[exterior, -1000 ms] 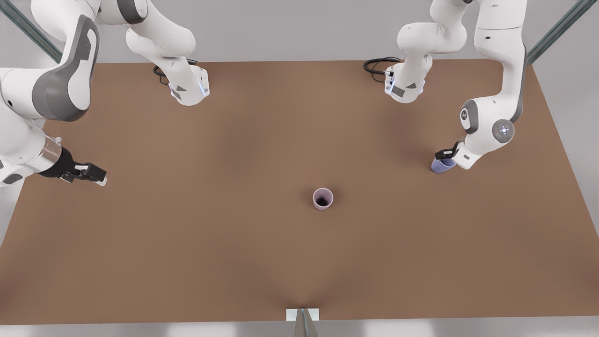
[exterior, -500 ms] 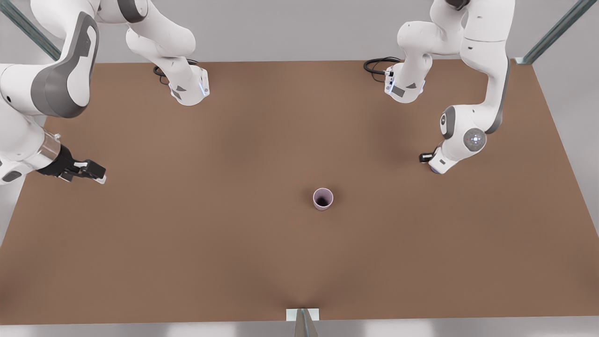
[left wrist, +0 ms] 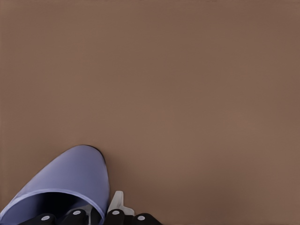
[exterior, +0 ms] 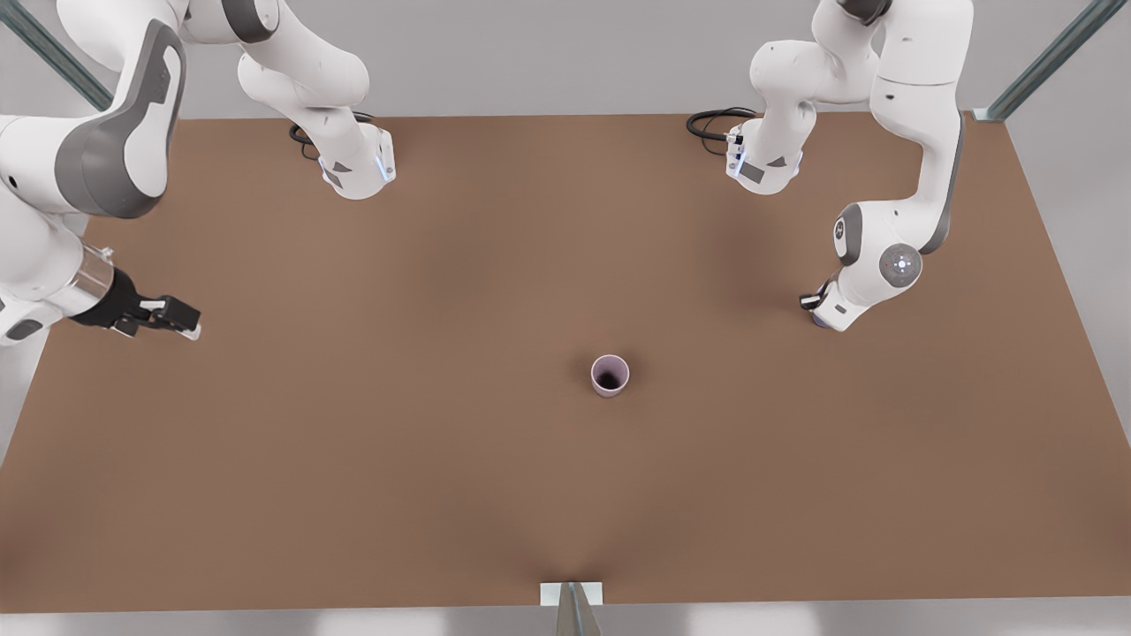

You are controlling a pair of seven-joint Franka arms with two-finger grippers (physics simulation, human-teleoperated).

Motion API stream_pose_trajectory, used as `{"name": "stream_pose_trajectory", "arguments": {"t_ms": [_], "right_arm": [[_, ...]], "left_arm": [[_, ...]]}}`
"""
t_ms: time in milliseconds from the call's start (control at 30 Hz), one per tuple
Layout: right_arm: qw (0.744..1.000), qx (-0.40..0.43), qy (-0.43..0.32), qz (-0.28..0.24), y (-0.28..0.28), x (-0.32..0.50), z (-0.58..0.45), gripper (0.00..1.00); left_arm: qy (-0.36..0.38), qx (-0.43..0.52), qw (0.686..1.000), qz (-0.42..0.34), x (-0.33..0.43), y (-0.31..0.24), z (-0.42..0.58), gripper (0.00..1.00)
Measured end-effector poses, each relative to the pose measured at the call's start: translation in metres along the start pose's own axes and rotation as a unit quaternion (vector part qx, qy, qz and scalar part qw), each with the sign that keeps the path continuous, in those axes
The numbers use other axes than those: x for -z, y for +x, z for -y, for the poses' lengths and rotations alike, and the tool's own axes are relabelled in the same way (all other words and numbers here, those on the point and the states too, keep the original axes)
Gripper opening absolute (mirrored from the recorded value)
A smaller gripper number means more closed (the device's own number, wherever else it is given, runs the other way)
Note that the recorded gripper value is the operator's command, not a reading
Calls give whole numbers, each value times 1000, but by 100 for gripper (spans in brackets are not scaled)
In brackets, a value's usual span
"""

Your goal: Stack the cups, with the pink cup at the bottom and the purple cup at the top

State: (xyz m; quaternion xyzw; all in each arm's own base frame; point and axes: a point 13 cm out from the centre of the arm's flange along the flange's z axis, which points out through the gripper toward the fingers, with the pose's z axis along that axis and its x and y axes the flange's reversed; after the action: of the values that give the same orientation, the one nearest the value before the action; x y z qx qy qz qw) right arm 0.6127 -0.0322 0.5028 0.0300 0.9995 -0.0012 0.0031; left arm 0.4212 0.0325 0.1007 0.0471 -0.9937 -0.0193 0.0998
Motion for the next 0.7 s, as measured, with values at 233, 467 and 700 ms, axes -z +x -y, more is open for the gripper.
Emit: {"name": "stream_pose_trajectory", "arguments": {"t_ms": [233, 467, 700], "right_arm": [[1000, 1, 1, 1, 1, 4, 2, 100], [1000, 3, 2, 0, 1, 4, 0, 100], [1000, 4, 1, -1, 2, 4, 0, 100]], "left_arm": [[0, 5, 1000, 15, 11, -10, -1, 21], [6, -3, 998, 62, 87, -51, 21, 21], [31, -142, 986, 84, 187, -67, 280, 21]]}}
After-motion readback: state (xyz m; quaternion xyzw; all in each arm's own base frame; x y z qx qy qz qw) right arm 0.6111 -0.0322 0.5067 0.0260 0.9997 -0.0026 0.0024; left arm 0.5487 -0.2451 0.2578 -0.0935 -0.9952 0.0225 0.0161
